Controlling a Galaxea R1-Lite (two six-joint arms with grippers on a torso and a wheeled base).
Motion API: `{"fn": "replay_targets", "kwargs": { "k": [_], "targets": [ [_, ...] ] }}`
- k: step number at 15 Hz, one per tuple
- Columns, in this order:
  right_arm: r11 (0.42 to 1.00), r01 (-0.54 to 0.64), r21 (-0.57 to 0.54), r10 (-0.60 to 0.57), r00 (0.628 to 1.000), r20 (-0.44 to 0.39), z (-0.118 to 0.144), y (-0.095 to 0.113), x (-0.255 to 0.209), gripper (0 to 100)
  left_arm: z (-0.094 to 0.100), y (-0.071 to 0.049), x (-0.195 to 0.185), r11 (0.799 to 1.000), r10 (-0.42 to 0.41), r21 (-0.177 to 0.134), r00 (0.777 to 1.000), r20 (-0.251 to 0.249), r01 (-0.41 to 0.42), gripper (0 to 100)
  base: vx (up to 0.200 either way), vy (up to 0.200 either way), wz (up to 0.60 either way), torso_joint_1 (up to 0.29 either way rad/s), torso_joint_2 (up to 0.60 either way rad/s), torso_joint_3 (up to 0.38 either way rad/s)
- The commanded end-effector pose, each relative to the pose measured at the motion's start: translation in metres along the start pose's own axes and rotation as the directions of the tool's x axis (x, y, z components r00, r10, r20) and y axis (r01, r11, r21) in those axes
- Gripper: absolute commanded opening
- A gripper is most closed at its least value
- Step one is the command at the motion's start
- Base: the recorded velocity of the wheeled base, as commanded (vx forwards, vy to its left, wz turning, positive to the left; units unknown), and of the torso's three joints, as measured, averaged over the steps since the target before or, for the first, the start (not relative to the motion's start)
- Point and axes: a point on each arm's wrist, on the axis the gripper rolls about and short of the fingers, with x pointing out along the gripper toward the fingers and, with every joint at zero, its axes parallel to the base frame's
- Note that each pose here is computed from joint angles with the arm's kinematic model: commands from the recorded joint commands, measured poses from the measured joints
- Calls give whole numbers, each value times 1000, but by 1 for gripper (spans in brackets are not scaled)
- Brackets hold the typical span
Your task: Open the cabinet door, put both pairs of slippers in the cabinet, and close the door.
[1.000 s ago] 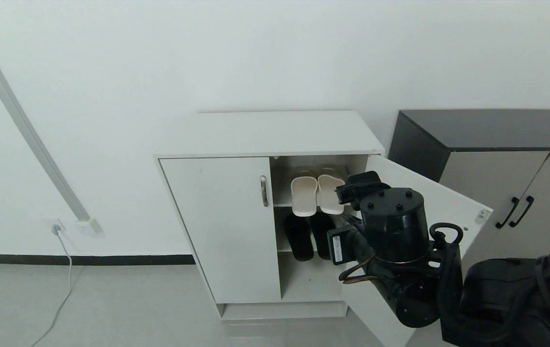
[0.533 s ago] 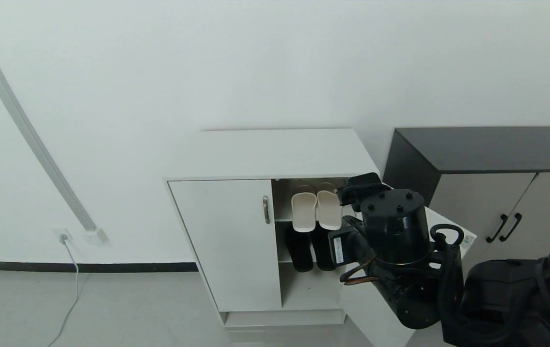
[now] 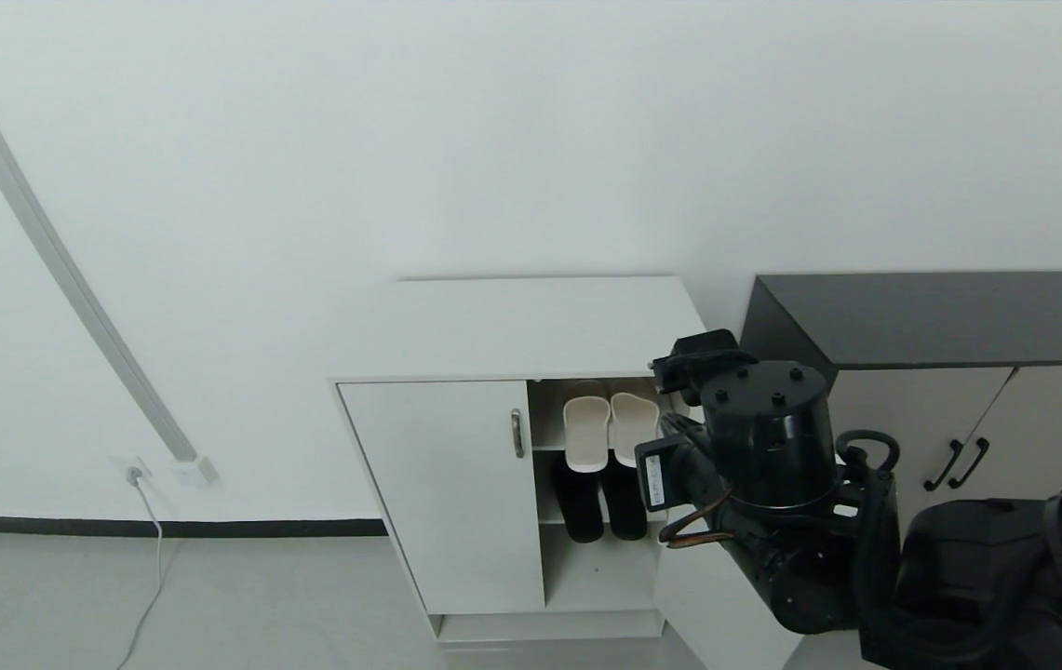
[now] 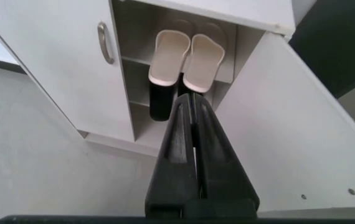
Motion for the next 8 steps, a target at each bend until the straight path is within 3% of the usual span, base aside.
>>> {"fn": "replay_targets", "kwargs": {
  "k": [1, 6, 8],
  "targets": [
    [1000, 0, -3, 0, 1000, -3, -1, -1, -1, 0, 0, 0, 0, 1000, -2, 0, 1000, 0, 2, 0, 0, 0, 0, 188, -378, -193],
    [999, 2, -34, -2, 1000, -13, -6, -3, -2, 0, 0, 0, 0, 1000, -2, 0, 1000, 0, 2, 0, 0, 0, 0, 172, -360, -193],
    [1000, 1, -31, -1, 1000, -5, -7, -3, -2, 0, 0, 0, 0, 1000, -1, 0, 1000, 1, 1, 0, 0, 0, 0, 44, -73, -46]
  ]
}}
